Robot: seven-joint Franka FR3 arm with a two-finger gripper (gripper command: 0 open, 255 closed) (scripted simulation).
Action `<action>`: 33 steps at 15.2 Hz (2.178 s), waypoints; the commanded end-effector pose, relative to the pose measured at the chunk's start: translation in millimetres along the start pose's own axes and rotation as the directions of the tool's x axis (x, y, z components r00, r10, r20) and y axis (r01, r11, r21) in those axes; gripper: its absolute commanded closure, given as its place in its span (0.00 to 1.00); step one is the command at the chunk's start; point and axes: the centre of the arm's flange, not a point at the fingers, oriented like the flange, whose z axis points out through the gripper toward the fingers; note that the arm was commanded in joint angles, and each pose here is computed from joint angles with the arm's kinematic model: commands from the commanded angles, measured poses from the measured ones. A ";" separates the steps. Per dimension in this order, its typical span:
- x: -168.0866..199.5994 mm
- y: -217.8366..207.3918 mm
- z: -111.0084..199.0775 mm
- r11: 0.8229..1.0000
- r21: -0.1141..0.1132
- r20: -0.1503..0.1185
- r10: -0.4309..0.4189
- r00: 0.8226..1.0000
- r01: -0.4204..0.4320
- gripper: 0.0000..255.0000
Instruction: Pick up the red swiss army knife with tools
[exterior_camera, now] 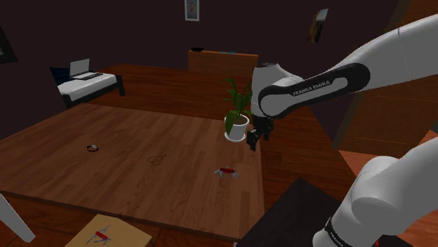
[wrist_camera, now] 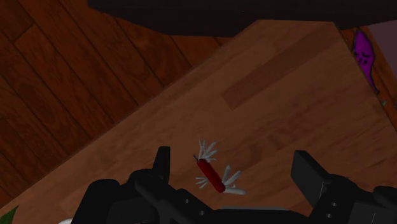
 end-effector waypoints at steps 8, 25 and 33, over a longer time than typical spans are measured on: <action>65.8 -10.4 100.8 0.998 -0.053 -0.005 -0.024 1.000 0.024 0.00; 165.3 -26.4 273.1 0.989 -0.137 -0.006 -0.061 0.998 0.059 0.00; 166.6 -29.5 297.1 0.989 -0.137 -0.006 -0.061 0.998 0.059 1.00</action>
